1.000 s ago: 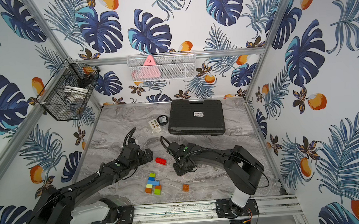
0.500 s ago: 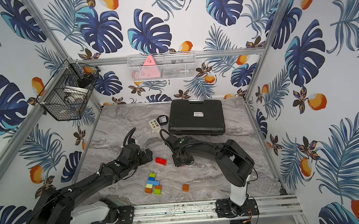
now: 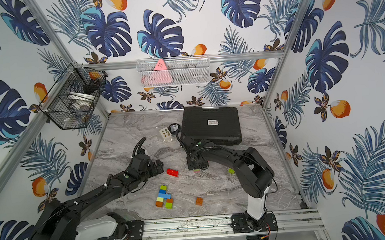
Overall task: Assemble the letter h with lego
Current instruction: Assemble the lego brick with the lego brick, then pick up the lego brick from the center of the board.
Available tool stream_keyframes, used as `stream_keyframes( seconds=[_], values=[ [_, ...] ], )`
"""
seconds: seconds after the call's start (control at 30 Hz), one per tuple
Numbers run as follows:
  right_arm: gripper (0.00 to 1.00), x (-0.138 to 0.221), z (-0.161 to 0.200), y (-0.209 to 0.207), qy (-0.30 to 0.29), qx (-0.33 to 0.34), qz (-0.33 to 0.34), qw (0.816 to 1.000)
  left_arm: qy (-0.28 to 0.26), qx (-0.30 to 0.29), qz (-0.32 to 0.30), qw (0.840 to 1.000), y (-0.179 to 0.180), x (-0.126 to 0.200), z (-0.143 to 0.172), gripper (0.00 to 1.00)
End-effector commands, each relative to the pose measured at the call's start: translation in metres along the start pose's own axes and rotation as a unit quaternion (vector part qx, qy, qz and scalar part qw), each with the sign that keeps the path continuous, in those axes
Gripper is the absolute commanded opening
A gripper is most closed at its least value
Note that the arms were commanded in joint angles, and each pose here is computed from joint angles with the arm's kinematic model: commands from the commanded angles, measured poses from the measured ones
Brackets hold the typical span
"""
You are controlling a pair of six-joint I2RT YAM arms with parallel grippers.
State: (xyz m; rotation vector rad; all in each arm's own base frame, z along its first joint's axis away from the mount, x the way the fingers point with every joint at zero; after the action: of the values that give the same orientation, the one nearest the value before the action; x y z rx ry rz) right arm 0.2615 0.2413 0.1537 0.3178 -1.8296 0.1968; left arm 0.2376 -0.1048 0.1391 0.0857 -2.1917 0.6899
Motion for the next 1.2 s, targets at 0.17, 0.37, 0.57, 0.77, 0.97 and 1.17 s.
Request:
stream_keyframes(
  seconds=[0.17, 0.37, 0.57, 0.77, 0.97, 1.17],
  values=[
    [0.58, 0.054, 0.036, -0.064, -0.081, -0.088, 0.081, 0.990, -0.004, 0.013, 0.016, 1.000, -0.003, 0.001, -0.001, 0.99],
    [0.65, 0.044, 0.059, -0.133, -0.075, -0.230, 0.116, 0.963, -0.004, 0.014, 0.016, 1.000, -0.002, 0.000, 0.000, 0.99],
    [0.65, 0.014, 0.072, -0.164, -0.020, -0.297, 0.114, 0.948, -0.006, 0.013, 0.011, 1.000, -0.001, 0.001, -0.001, 0.99],
    [0.61, -0.014, 0.077, -0.172, 0.011, -0.308, 0.079, 0.948, -0.005, 0.012, 0.010, 1.000, -0.002, 0.000, -0.001, 0.99],
    [0.45, -0.021, 0.076, -0.175, 0.023, -0.290, 0.088, 0.953, -0.004, 0.010, 0.006, 1.000, -0.002, 0.000, -0.001, 0.99],
    [0.33, -0.007, 0.079, -0.161, 0.035, -0.262, 0.063, 0.962, -0.001, 0.011, 0.007, 1.000, -0.002, -0.002, 0.000, 0.99]
  ],
)
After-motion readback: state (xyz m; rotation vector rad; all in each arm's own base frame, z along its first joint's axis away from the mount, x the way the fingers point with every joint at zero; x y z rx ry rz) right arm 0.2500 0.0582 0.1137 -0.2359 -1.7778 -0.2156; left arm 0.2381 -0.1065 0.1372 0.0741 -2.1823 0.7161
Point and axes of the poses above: each gripper's point midway between its finger pads, its own x axis back along the fingers, its own y axis along the line the jaws close on, z = x × y, the point moved 9 cm from there along x, back along the fingers, and after that the axes turned 9 degrees about x, right-handed, at the moved point
